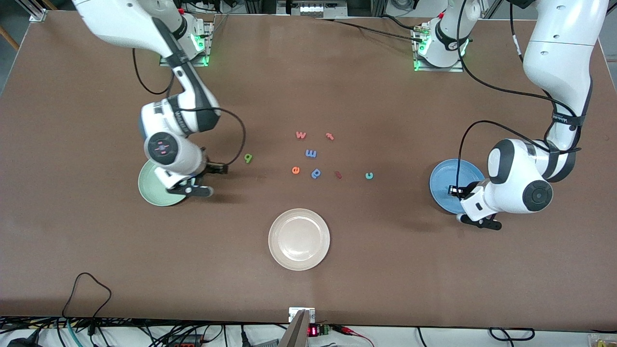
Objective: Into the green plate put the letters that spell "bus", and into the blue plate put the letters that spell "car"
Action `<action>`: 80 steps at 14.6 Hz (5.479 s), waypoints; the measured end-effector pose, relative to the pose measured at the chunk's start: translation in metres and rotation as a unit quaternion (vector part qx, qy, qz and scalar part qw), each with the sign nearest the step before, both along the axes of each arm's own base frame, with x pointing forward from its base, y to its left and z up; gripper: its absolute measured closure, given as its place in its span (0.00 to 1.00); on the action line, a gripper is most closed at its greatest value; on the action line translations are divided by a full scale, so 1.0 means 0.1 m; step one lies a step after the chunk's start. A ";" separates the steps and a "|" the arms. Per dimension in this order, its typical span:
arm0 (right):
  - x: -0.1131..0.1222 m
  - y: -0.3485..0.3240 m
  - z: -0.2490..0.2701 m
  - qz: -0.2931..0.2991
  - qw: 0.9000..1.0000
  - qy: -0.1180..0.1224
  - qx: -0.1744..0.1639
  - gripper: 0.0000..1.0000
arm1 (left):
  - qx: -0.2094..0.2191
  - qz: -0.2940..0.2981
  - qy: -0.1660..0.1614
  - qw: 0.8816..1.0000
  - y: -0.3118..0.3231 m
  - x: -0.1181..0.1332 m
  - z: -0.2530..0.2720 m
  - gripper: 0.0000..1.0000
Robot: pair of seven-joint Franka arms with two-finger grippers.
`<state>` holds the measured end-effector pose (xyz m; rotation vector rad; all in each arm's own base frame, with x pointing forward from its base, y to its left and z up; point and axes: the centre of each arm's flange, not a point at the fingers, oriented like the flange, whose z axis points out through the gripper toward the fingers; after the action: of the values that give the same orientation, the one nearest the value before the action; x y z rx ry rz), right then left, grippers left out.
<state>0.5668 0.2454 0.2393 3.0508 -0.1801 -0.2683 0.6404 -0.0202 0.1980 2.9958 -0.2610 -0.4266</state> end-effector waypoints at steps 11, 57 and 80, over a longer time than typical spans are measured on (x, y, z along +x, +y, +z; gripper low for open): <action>-0.36 0.71 -0.56 -0.066 0.998 -0.012 -0.010 0.42 | -0.022 -0.040 0.017 0.999 -1.58 -0.29 0.27 0.54; -0.49 0.71 -0.63 -0.069 0.997 0.003 -0.018 0.74 | -0.007 -0.046 -0.023 0.999 -2.74 -0.67 -0.28 0.72; 0.41 -2.01 0.65 0.041 0.998 0.012 0.043 0.11 | 0.048 0.019 0.013 0.999 0.09 -0.11 0.28 0.43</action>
<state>0.6082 0.0447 0.3042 3.1289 -0.0426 -0.3156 0.6299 -0.0109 0.2255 3.0808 -0.1856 -0.4871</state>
